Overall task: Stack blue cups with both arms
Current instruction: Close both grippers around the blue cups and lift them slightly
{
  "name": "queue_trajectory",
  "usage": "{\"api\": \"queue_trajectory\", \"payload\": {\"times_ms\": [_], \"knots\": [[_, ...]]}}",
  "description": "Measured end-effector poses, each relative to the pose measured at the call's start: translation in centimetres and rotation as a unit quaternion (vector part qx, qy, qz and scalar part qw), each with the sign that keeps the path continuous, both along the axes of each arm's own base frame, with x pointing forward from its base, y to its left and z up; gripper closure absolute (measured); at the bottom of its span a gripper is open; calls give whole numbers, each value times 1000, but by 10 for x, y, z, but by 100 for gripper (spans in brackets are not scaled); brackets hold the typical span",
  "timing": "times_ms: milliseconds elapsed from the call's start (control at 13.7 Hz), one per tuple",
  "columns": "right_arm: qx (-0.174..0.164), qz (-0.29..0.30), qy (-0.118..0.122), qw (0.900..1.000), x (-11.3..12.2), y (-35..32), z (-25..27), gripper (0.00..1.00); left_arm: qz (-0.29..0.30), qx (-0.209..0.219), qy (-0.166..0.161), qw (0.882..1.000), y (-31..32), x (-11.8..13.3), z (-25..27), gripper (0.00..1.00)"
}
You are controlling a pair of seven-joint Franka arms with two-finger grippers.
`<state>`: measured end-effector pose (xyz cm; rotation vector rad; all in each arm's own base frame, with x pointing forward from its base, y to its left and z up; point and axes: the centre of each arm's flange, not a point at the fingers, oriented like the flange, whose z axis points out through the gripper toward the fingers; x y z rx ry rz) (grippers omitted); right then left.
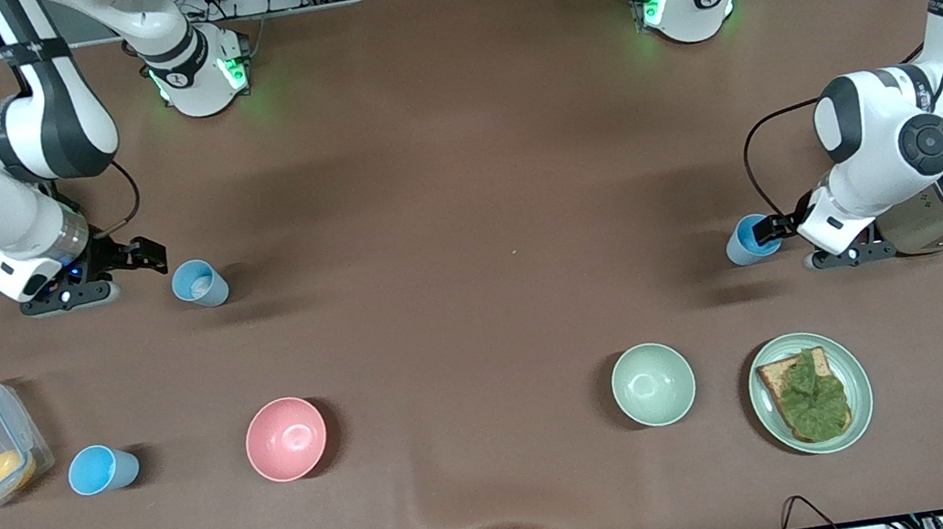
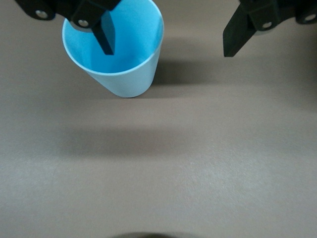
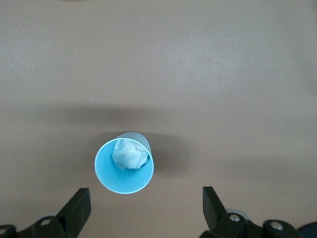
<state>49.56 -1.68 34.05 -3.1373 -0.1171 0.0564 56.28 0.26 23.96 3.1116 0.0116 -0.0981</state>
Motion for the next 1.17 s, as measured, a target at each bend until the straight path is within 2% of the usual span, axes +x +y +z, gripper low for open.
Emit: {"api": "queue_trajectory", "payload": {"times_ms": [292,438,584,657,876,1169], "knots": [[2,1,-23,1000,14,-3,-54,0,2,-2,5,1000,-5,-1,-8,48],[4,5,-19,1000,17,-7,-88,0,14,-1,4,1000,-12,0,-7,70],[4,7,-15,1000,17,-10,-97,0,25,-1,-3,1000,-18,5,0,94],[4,7,-16,1000,17,-11,-96,0,27,-2,-8,1000,-20,10,8,97],[4,8,-13,1000,17,-10,-97,2,25,-2,-17,1000,-31,27,64,97],[5,12,-2,1000,14,-9,-97,0,22,-20,-8,1000,-62,38,204,97]]}}
